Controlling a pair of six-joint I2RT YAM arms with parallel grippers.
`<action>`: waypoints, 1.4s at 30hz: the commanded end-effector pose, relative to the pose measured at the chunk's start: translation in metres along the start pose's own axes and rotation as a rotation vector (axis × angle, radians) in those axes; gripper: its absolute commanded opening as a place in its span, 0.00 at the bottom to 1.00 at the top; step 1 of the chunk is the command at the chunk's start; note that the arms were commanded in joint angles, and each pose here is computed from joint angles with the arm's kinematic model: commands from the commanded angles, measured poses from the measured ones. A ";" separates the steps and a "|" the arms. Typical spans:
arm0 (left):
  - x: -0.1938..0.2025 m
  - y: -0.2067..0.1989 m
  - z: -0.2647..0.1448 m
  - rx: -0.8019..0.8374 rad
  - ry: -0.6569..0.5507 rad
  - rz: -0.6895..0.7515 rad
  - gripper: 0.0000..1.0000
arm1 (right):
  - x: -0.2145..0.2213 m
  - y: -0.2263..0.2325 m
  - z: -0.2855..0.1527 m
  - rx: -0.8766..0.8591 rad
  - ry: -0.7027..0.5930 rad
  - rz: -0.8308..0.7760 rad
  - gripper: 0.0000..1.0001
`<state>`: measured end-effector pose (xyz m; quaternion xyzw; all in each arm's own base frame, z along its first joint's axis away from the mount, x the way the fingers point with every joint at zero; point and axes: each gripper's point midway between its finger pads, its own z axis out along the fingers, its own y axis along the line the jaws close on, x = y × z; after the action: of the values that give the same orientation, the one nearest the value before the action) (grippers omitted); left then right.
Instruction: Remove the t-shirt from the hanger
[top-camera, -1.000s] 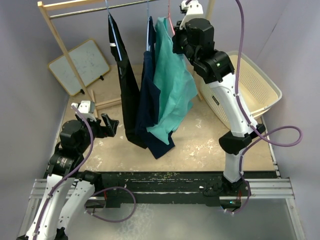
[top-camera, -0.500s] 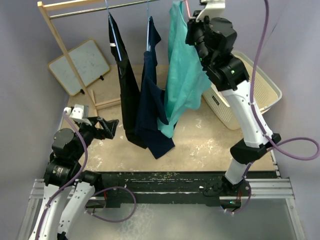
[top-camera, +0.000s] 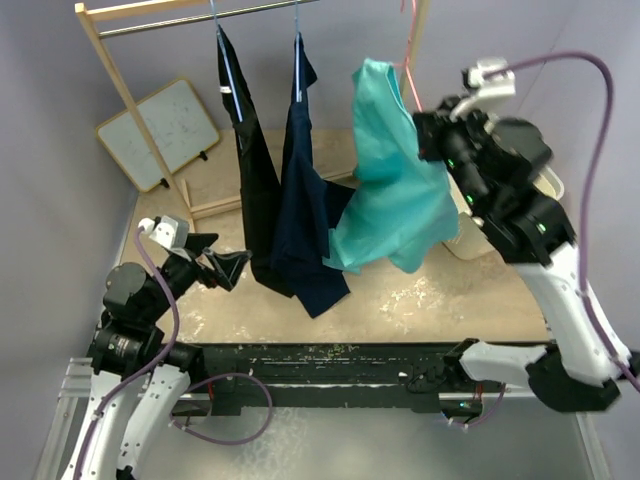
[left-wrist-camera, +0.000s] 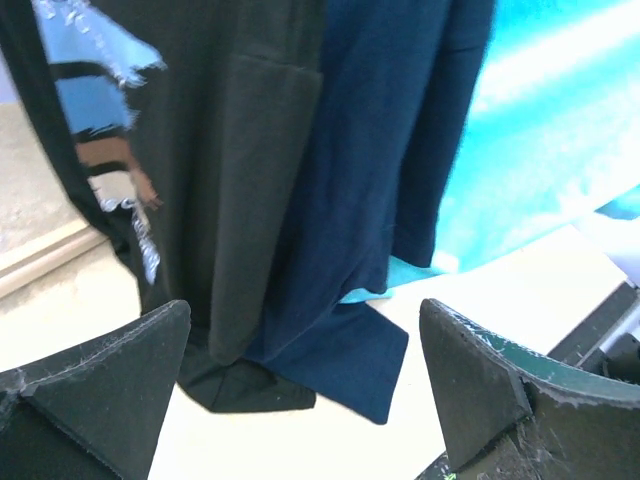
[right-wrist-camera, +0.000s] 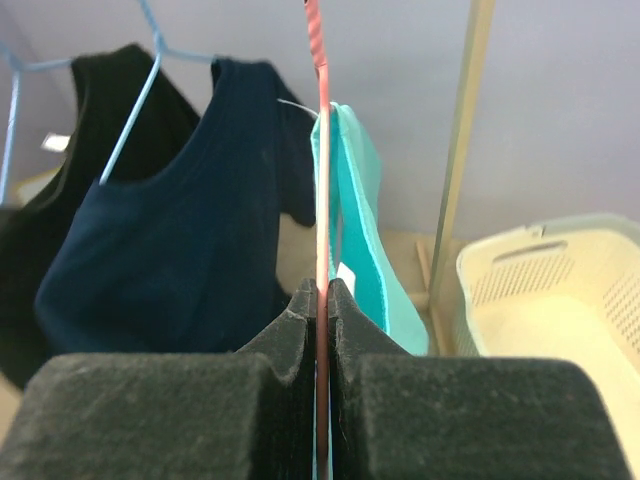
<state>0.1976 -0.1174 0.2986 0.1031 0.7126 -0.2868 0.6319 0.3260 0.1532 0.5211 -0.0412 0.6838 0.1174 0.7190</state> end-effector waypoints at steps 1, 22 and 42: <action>-0.031 -0.034 0.002 0.198 -0.117 0.106 1.00 | -0.008 0.001 -0.070 -0.148 -0.027 0.100 0.00; -0.153 -0.189 0.095 0.840 -0.178 0.222 0.87 | 0.104 0.035 -0.185 -0.563 0.241 0.187 0.00; -0.089 -0.244 0.138 0.911 -0.058 0.358 0.79 | 0.057 0.053 -0.205 -0.701 0.163 0.232 0.00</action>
<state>0.2075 -0.3713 0.4134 0.4714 0.5117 -0.4793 0.5351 0.1260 0.1643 0.4207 -0.2097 0.7033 0.3903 0.5559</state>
